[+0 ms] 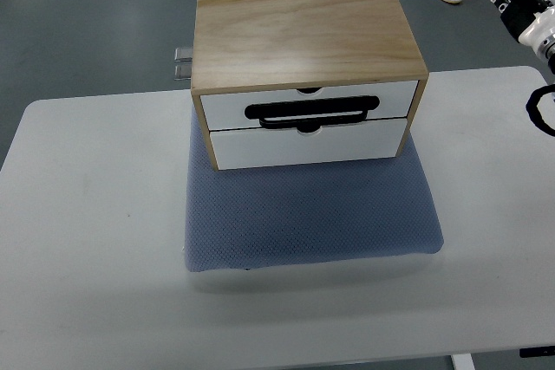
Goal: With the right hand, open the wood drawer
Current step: 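Swing the right hand over the top of the wooden box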
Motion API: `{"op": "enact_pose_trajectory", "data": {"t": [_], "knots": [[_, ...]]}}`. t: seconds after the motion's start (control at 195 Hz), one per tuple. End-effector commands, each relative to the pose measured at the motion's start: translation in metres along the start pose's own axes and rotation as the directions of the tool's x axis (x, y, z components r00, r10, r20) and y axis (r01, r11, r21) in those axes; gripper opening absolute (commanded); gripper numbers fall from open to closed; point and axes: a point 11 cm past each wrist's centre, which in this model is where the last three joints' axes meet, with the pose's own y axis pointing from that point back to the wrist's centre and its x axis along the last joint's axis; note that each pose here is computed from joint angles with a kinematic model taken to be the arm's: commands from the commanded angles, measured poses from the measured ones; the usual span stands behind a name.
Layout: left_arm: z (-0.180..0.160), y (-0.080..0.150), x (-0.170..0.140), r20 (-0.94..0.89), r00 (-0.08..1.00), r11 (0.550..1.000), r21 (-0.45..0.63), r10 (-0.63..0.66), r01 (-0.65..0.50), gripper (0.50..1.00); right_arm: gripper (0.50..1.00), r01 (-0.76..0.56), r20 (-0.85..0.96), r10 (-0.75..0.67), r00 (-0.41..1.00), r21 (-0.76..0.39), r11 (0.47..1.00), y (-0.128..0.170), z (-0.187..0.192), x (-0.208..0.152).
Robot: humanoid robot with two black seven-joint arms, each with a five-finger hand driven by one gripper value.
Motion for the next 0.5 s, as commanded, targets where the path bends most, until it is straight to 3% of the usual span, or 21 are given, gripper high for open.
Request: {"op": "enact_pose_trajectory", "data": {"t": [0.0, 0.077, 0.082, 0.144, 0.21, 0.216, 0.298, 0.359, 0.364, 0.411, 0.462, 0.467, 0.493], "knots": [[-0.001, 0.0, 0.0, 0.0, 1.0, 1.0, 0.002, 0.001, -0.001, 1.0, 0.944, 0.057, -0.146, -0.055, 0.988, 0.011, 0.998, -0.007, -0.039, -0.007], [-0.001, 0.0, 0.0, 0.0, 1.0, 1.0, 0.002, 0.001, -0.001, 1.0, 0.944, 0.083, -0.193, -0.08, 0.978, 0.01, 0.996, -0.008, -0.052, -0.011], [-0.001, 0.0, 0.0, 0.0, 1.0, 1.0, 0.002, 0.001, -0.001, 1.0, 0.944, 0.144, -0.273, -0.139, 0.952, 0.0, 0.99, -0.008, -0.074, -0.02], [0.0, 0.0, 0.0, 0.0, 1.0, 1.0, 0.0, 0.0, 0.0, 1.0, 0.944, 0.237, -0.372, -0.236, 0.898, -0.043, 0.97, -0.005, -0.094, -0.038], [0.0, 0.0, 0.0, 0.0, 1.0, 1.0, 0.0, 0.0, 0.0, 1.0, 0.944, 0.25, -0.392, -0.25, 0.885, -0.051, 0.967, -0.004, -0.098, -0.041], [0.0, 0.0, 0.0, 0.0, 1.0, 1.0, 0.0, -0.001, 0.001, 1.0, 0.944, 0.32, -0.478, -0.329, 0.814, -0.103, 0.942, -0.001, -0.109, -0.06], [0.0, 0.0, 0.0, 0.0, 1.0, 1.0, 0.0, 0.0, 0.0, 1.0, 0.944, 0.442, -0.585, -0.472, 0.66, -0.205, 0.873, 0.006, -0.122, -0.1], [0.0, 0.0, 0.0, 0.0, 1.0, 1.0, 0.0, 0.0, 0.0, 1.0, 0.944, 0.455, -0.596, -0.487, 0.638, -0.219, 0.863, 0.008, -0.123, -0.104], [0.0, 0.0, 0.0, 0.0, 1.0, 1.0, 0.0, 0.0, 0.0, 1.0, 0.944, 0.497, -0.642, -0.544, 0.54, -0.278, 0.822, 0.015, -0.127, -0.12], [-0.001, 0.0, 0.0, 0.0, 1.0, 1.0, 0.002, 0.001, -0.001, 1.0, 0.944, 0.513, -0.679, -0.576, 0.455, -0.329, 0.793, 0.02, -0.129, -0.13], [-0.001, 0.0, 0.0, 0.0, 1.0, 1.0, 0.002, 0.001, -0.001, 1.0, 0.944, 0.513, -0.679, -0.576, 0.454, -0.329, 0.793, 0.02, -0.129, -0.13], [-0.001, 0.0, 0.0, 0.0, 1.0, 1.0, 0.002, 0.001, -0.001, 1.0, 0.944, 0.524, -0.716, -0.599, 0.359, -0.376, 0.764, 0.021, -0.135, -0.145], [0.0, 0.0, 0.0, 0.0, 1.0, 1.0, 0.0, 0.0, 0.0, 1.0, 0.944, 0.53, -0.726, -0.608, 0.321, -0.394, 0.751, 0.022, -0.139, -0.152]]}}
